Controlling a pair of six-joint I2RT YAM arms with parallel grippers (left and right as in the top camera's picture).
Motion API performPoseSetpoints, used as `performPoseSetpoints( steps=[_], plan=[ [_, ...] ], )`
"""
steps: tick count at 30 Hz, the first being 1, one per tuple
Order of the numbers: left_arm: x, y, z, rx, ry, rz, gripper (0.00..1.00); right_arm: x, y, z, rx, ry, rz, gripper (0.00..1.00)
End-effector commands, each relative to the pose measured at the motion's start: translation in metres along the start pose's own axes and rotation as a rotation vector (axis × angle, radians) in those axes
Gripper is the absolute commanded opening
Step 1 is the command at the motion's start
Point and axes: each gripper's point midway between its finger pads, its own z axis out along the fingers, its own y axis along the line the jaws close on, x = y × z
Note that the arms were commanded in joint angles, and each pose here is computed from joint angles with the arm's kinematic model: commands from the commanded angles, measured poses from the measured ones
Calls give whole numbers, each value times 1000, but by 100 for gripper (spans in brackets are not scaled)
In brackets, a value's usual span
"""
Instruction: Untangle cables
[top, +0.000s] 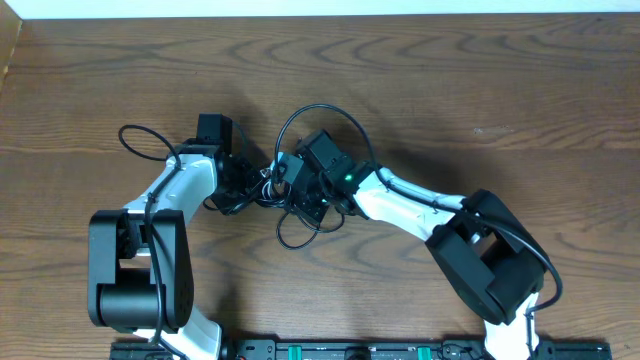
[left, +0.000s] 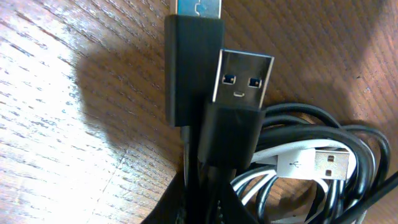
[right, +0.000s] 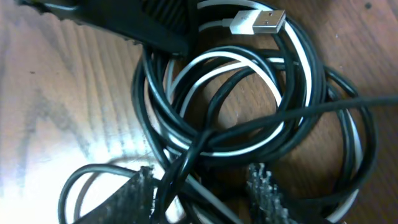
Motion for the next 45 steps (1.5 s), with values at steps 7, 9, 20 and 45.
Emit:
performPoseSetpoints(
  steps=[7,9,20,45],
  plan=[
    [-1,19,8,-76,-11,-17,8,-1,-10,-10,-42,-23,53,1],
    [-1,19,8,-76,-11,-17,8,-5,-3,-17,-132,-53,72,1],
    [-1,20,8,-78,-14,-16,8,-20,6,-56,-461,-203,161,1],
    [12,-55,-34,299,8,403,28,-18,-1,-100,-681,-292,263,1]
  ],
)
